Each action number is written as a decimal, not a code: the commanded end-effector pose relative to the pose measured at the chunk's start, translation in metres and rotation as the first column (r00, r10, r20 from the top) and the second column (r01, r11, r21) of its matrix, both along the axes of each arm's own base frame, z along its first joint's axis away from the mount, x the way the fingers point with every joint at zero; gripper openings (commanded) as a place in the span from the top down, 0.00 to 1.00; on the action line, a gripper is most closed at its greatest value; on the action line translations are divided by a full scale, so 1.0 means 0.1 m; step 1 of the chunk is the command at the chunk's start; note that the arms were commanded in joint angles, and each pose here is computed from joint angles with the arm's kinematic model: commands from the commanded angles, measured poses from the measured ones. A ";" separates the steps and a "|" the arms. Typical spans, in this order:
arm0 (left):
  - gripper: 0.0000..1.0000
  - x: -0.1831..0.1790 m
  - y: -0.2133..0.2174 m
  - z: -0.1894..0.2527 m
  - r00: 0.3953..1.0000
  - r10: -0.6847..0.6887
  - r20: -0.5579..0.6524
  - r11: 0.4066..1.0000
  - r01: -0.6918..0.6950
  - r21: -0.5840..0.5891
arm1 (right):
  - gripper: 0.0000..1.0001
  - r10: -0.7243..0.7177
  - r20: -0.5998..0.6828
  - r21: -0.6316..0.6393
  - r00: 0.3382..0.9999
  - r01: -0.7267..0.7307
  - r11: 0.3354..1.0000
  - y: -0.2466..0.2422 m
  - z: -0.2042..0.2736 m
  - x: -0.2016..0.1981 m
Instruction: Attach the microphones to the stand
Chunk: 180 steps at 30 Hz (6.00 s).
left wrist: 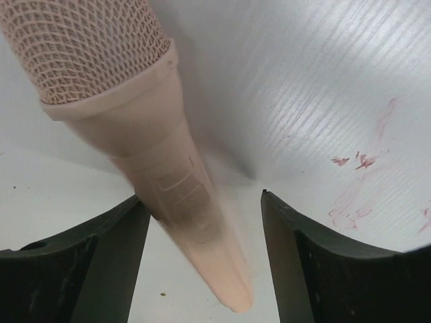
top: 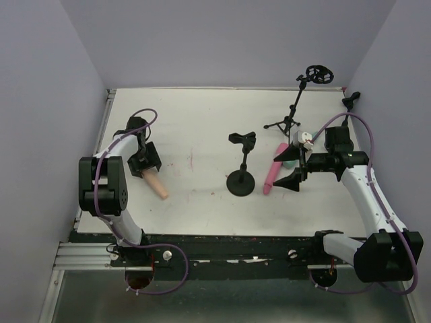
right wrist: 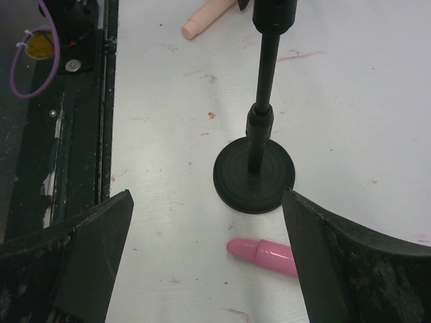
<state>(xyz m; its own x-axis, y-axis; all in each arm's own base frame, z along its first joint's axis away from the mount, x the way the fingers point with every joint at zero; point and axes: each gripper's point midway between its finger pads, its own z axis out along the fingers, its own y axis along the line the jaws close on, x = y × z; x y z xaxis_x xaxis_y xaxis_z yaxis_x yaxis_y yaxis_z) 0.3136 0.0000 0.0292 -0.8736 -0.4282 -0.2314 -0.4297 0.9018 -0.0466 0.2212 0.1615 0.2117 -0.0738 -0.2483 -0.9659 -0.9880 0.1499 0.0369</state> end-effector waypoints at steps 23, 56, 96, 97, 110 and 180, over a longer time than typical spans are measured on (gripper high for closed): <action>0.58 0.17 0.09 0.04 0.999 -0.013 -0.046 1.000 0.012 -0.014 | 0.00 0.024 0.048 0.014 0.999 -0.025 1.000 0.02 0.17 -0.06; 1.00 -0.58 -1.57 3.62 0.198 -0.130 0.972 0.750 0.661 -0.035 | 0.00 -0.058 -0.092 0.008 0.994 0.059 0.998 -0.03 1.47 -0.23; 1.00 -0.74 -3.97 5.03 -0.024 -0.005 1.000 0.482 0.876 0.024 | 0.28 0.177 -0.346 0.295 0.921 -0.072 0.953 0.41 2.20 -0.19; 1.00 -0.74 -3.99 5.01 -0.022 -0.007 1.000 0.474 0.880 0.023 | 0.36 0.183 -0.344 0.296 0.921 -0.079 0.952 0.41 2.20 -0.20; 0.02 -0.99 -3.91 4.98 -0.023 0.117 0.993 0.266 0.964 -0.009 | 0.78 0.213 -0.316 0.294 0.924 -0.118 0.948 0.40 2.15 -0.25; 0.98 -1.39 -2.01 3.62 -0.102 -0.328 0.939 0.571 0.770 0.283 | 0.00 0.117 0.098 -0.133 0.988 -0.103 0.986 0.61 0.95 0.42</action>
